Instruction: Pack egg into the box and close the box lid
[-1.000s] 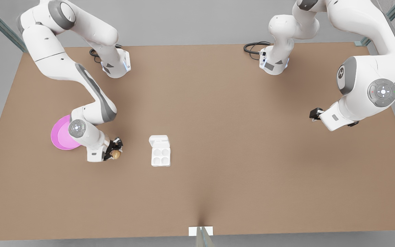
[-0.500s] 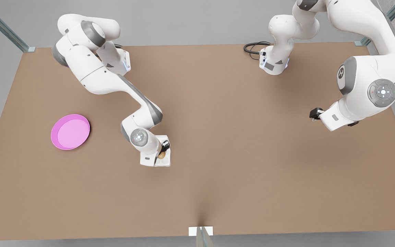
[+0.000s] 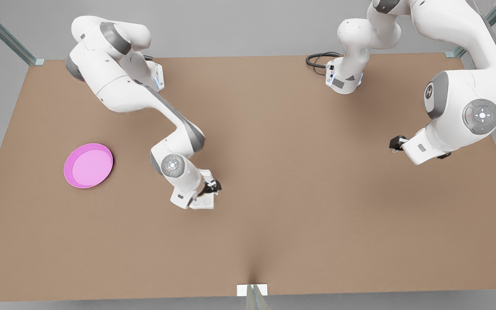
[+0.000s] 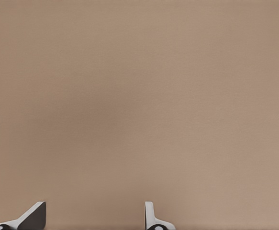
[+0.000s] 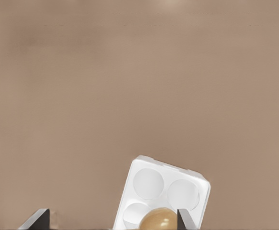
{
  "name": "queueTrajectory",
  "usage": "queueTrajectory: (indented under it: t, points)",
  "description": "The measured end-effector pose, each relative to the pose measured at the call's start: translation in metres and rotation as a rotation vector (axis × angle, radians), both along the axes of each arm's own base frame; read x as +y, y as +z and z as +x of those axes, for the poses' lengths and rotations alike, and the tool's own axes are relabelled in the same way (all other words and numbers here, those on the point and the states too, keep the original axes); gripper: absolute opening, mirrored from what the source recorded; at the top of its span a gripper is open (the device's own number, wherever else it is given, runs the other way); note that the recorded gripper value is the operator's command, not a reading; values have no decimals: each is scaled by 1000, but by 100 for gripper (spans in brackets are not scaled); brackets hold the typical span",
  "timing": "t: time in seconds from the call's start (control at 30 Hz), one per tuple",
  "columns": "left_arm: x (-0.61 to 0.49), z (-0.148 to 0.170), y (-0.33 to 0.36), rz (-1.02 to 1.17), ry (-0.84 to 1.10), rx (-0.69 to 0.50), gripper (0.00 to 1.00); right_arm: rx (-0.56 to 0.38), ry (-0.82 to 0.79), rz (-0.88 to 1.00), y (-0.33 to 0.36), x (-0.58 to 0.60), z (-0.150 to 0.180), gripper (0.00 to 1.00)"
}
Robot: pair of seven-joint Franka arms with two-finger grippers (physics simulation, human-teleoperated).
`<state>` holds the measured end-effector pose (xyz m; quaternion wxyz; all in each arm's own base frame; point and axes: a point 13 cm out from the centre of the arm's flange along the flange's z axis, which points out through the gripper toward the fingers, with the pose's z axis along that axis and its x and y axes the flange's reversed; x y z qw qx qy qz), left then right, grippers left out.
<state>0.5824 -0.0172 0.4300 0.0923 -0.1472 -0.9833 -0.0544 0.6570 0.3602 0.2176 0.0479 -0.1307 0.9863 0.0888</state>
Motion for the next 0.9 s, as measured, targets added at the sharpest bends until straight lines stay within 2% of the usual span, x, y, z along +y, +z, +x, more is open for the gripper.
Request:
queueTrajectory:
  t: [0.07, 0.1, 0.13, 0.2, 0.23, 0.3, 0.4, 0.5, 0.67, 0.77, 0.9]
  points:
    - [0, 0, -1, 1, 0, 3, 100, -88, -87, 82, 110, -59, 50, 100]
    - [1, 0, -16, 11, 1, 36, 100, -135, -144, 31, 153, -118, 65, 100]
    - [2, -2, -39, 27, 2, 95, 21, -160, -194, -75, 179, -169, 66, 100]
    - [-30, -22, -86, 68, -35, 253, 21, -96, -282, -249, 197, -257, 20, 100]
    - [-93, -42, -98, 96, -122, 310, 21, -54, -315, -274, 197, -285, 2, 100]
    - [-252, -111, -133, 83, -279, 398, 21, -20, -342, -277, 211, -308, -11, 100]
    - [-431, -199, -192, -13, -266, 383, 21, 24, -320, -291, 219, -307, -25, 100]
    - [-557, -244, -263, -95, -100, 282, 21, 81, -322, -308, 221, -322, -36, 100]
    - [-649, -256, -337, -208, 217, 88, 21, 158, -337, -322, 215, -351, -50, 100]
    - [-672, -233, -354, -269, 331, -53, 21, 184, -344, -326, 214, -364, -56, 100]
    - [-690, -194, -343, -368, 439, -191, 21, 204, -326, -331, 213, -362, -61, 100]
